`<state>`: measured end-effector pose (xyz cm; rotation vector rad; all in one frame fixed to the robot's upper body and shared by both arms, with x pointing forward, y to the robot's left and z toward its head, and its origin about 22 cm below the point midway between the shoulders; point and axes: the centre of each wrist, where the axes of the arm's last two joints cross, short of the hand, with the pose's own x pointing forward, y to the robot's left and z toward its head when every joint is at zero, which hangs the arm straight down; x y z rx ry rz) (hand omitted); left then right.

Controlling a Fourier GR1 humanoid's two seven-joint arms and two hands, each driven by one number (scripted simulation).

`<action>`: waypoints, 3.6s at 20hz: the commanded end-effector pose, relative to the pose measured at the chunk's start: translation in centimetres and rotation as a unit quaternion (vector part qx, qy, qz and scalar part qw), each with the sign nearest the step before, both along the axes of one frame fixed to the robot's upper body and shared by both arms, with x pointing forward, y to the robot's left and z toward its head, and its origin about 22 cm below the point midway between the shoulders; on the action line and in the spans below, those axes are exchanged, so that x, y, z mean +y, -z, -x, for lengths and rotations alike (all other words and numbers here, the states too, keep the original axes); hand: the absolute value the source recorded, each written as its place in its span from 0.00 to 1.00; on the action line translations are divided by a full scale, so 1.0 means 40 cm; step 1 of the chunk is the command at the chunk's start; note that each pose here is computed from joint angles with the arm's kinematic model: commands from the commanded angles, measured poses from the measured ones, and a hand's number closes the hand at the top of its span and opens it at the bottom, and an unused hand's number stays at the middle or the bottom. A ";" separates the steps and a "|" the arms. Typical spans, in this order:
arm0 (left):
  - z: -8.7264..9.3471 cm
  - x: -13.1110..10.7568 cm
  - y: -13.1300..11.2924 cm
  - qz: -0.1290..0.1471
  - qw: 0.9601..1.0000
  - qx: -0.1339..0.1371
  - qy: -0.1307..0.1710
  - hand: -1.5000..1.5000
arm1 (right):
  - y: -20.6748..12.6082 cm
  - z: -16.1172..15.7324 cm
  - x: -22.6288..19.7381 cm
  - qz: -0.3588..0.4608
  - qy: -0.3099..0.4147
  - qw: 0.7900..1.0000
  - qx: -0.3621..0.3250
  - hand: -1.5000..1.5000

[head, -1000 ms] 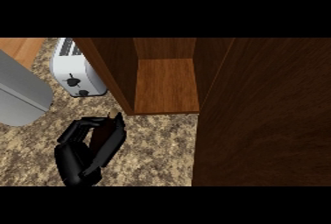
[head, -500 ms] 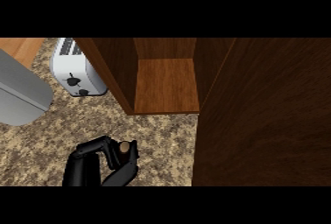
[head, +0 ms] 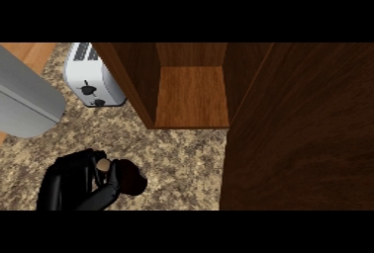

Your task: Pick up the wine, place it into the cabinet and close the cabinet

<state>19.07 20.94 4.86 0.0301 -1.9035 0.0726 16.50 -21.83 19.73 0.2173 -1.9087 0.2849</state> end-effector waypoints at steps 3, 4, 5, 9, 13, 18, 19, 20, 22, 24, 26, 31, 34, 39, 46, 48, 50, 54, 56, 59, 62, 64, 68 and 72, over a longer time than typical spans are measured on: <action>-0.010 0.105 0.046 0.058 0.996 -0.019 0.066 1.00 | -0.051 0.086 0.002 -0.015 -0.016 1.000 -0.007 0.00; -0.057 0.117 0.013 0.059 0.995 -0.017 0.074 1.00 | -0.027 0.094 -0.007 -0.012 -0.014 1.000 -0.010 0.00; -0.049 0.129 0.034 0.062 0.995 -0.019 0.078 1.00 | -0.054 0.070 -0.036 -0.003 -0.011 1.000 -0.013 0.00; -0.056 0.069 -0.003 0.036 0.995 -0.012 0.095 1.00 | -0.025 0.078 -0.037 -0.012 -0.010 1.000 0.002 0.00; -0.090 0.003 -0.058 0.036 0.994 -0.010 0.106 1.00 | -0.059 0.086 -0.011 -0.009 -0.014 1.000 -0.009 0.00; -0.073 -0.114 -0.082 0.062 0.989 -0.018 0.135 1.00 | -0.022 0.076 0.005 -0.017 -0.015 1.000 -0.007 0.00; -0.110 -0.129 -0.151 0.052 0.989 -0.019 0.140 1.00 | -0.053 0.075 -0.020 -0.009 -0.009 1.000 -0.006 0.00; -0.071 -0.123 -0.105 0.061 0.988 -0.017 0.144 1.00 | -0.025 0.094 -0.017 -0.014 -0.008 1.000 0.002 0.00; -0.129 -0.131 -0.119 0.076 0.987 -0.004 0.140 1.00 | -0.041 0.104 -0.019 -0.009 -0.013 1.000 -0.005 0.00; -0.116 -0.224 -0.152 0.069 0.986 -0.014 0.148 1.00 | -0.021 0.057 -0.024 -0.017 -0.015 1.000 -0.008 0.00; -0.139 -0.275 -0.162 0.074 0.987 -0.013 0.144 1.00 | -0.026 0.039 -0.017 -0.010 -0.016 1.000 0.002 0.00; -0.157 -0.331 -0.208 0.077 0.987 -0.009 0.140 1.00 | -0.042 0.037 -0.037 -0.008 -0.015 1.000 -0.011 0.00; -0.201 -0.371 -0.224 0.059 0.991 -0.018 0.119 1.00 | -0.022 0.068 -0.024 -0.016 -0.009 1.000 -0.009 0.00; -0.225 -0.394 -0.244 0.062 0.992 -0.004 0.109 1.00 | -0.025 0.060 -0.049 -0.012 -0.013 1.000 -0.014 0.00; -0.223 -0.417 -0.200 0.037 0.995 -0.023 0.088 1.00 | -0.062 0.036 -0.032 -0.006 -0.019 1.000 -0.004 0.00; -0.250 -0.405 -0.174 0.029 0.996 -0.013 0.080 1.00 | -0.037 0.056 -0.034 -0.001 -0.021 1.000 -0.014 0.00; -0.253 -0.419 -0.171 0.050 0.996 -0.007 0.076 1.00 | -0.061 0.083 -0.031 0.004 -0.022 1.000 -0.015 0.00; -0.225 -0.436 -0.155 0.063 0.996 0.001 0.068 1.00 | -0.047 0.071 -0.033 -0.003 -0.015 1.000 -0.006 0.00; -0.265 -0.414 -0.128 0.071 0.996 0.001 0.058 1.00 | -0.051 0.049 -0.023 -0.006 -0.013 1.000 -0.008 0.00; -0.257 -0.400 -0.128 0.079 0.995 -0.002 0.062 1.00 | -0.027 0.055 -0.040 -0.010 -0.008 1.000 -0.012 0.00; -0.259 -0.420 -0.073 0.057 0.997 0.006 0.055 1.00 | -0.026 0.073 -0.044 -0.004 -0.001 1.000 -0.012 0.00; -0.262 -0.377 -0.006 0.053 0.997 0.010 0.051 1.00 | -0.068 0.081 -0.027 0.008 -0.023 1.000 -0.011 0.00; -0.256 -0.402 -0.007 0.006 0.999 -0.002 0.039 1.00 | -0.032 0.078 -0.025 -0.004 -0.013 1.000 -0.009 0.00; -0.288 -0.365 0.039 0.001 1.000 -0.010 0.027 1.00 | -0.038 0.067 -0.066 0.003 -0.014 1.000 -0.016 0.00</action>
